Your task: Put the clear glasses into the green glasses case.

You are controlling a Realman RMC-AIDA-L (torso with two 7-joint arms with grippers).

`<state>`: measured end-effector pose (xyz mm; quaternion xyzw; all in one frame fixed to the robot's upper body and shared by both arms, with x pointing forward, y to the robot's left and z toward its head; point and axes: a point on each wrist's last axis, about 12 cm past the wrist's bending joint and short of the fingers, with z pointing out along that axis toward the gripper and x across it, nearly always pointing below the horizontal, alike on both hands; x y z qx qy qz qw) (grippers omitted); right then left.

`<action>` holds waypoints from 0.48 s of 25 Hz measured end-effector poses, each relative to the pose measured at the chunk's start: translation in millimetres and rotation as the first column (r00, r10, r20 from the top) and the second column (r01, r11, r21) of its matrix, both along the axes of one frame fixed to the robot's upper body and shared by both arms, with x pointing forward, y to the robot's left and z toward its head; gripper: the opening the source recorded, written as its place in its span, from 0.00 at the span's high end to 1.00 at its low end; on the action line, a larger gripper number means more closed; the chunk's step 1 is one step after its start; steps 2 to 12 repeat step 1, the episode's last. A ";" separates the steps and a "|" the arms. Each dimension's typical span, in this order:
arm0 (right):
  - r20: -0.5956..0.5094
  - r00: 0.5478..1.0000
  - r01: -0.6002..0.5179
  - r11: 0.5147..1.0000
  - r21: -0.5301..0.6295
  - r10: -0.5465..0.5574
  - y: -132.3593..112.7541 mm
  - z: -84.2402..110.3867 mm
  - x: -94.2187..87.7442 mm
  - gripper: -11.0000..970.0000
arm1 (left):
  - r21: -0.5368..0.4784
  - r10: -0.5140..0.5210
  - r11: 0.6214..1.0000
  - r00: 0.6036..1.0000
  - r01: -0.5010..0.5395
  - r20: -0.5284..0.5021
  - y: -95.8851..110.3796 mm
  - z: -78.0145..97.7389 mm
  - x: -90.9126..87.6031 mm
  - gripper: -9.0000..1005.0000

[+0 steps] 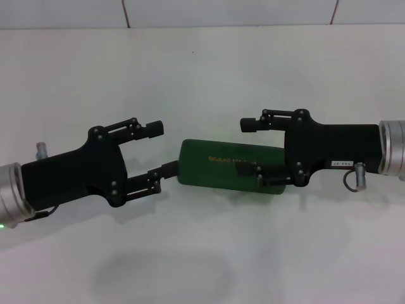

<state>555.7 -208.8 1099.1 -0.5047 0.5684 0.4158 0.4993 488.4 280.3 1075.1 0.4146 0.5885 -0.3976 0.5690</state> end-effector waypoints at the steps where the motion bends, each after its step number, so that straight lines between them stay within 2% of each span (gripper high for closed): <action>1: 0.000 1.000 0.000 1.000 0.000 0.000 0.0 0.0 0.0 0.21 | -0.001 0.000 1.000 1.000 0.000 0.000 -0.4 -0.1 0.0 0.30; 12: 0.000 1.000 0.000 1.000 0.000 0.000 0.0 0.0 0.0 0.21 | -0.001 0.000 1.000 1.000 0.000 0.000 -0.4 -0.1 0.0 0.30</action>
